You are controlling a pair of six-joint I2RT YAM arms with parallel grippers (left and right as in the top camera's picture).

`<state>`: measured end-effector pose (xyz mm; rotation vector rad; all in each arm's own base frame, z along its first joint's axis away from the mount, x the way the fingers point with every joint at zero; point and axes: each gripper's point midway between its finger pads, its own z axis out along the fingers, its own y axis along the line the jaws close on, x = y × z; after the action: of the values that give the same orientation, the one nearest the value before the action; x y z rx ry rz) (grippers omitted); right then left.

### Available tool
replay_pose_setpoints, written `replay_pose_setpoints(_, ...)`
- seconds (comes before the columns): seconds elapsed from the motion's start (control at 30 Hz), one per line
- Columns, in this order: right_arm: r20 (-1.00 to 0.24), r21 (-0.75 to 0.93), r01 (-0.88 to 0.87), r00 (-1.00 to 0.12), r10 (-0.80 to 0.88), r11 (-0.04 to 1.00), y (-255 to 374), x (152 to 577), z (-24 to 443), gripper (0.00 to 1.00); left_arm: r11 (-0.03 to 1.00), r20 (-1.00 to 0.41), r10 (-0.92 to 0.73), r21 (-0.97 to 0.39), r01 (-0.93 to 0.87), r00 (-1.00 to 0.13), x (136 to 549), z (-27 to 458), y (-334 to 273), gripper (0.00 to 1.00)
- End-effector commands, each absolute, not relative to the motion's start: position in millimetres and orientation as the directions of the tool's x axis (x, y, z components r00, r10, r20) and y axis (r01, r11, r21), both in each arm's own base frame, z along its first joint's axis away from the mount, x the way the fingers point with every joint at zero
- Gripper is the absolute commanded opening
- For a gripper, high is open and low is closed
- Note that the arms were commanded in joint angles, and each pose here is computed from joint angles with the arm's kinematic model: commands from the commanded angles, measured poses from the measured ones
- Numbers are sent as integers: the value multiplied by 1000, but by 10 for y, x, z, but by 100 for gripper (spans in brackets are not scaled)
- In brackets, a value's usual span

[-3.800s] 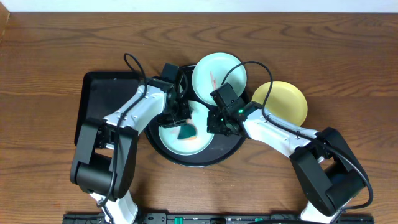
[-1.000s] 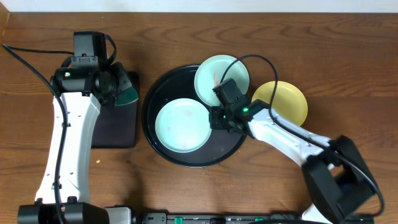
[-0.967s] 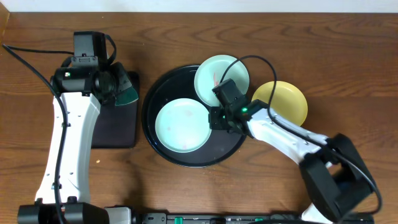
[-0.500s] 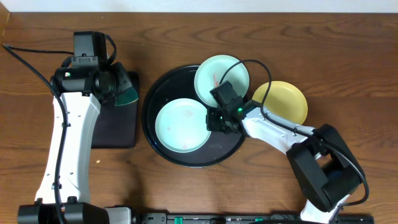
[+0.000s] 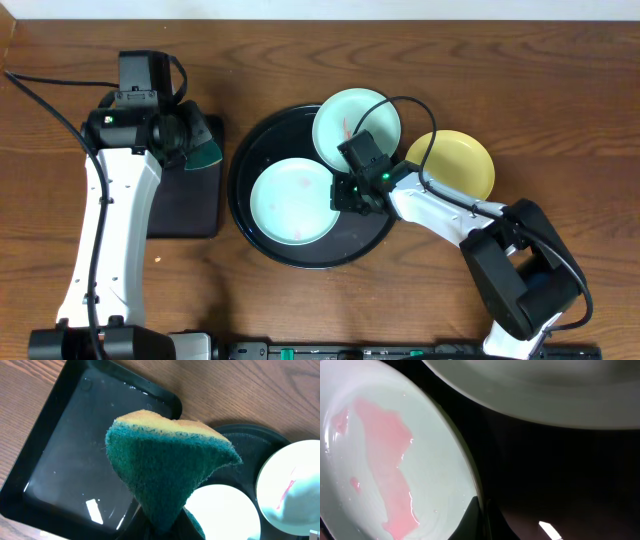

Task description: Clean dirty plates on tray and stack at the side

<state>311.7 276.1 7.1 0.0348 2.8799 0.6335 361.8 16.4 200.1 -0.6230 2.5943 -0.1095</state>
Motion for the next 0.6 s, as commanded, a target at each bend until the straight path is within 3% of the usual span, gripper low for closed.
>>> replay_pose_setpoints(0.0, -206, 450, -70, -978, 28, 890, 2829, 3144, 211, 1, 905, -425, -422, -159, -394, -800, 3604, 1980, 191, 7)
replay_pose_setpoints(0.27, -310, 393, -165, -950, -38, 905, 2683, 3130, 604, 1, 906, -423, -421, -157, -393, -802, 3597, 1976, 191, 7)
replay_pose_setpoints(0.57, -519, 116, -208, -846, -119, 971, 2245, 3126, 1176, 1, 906, -423, -421, -157, -393, -802, 3597, 1976, 191, 7)
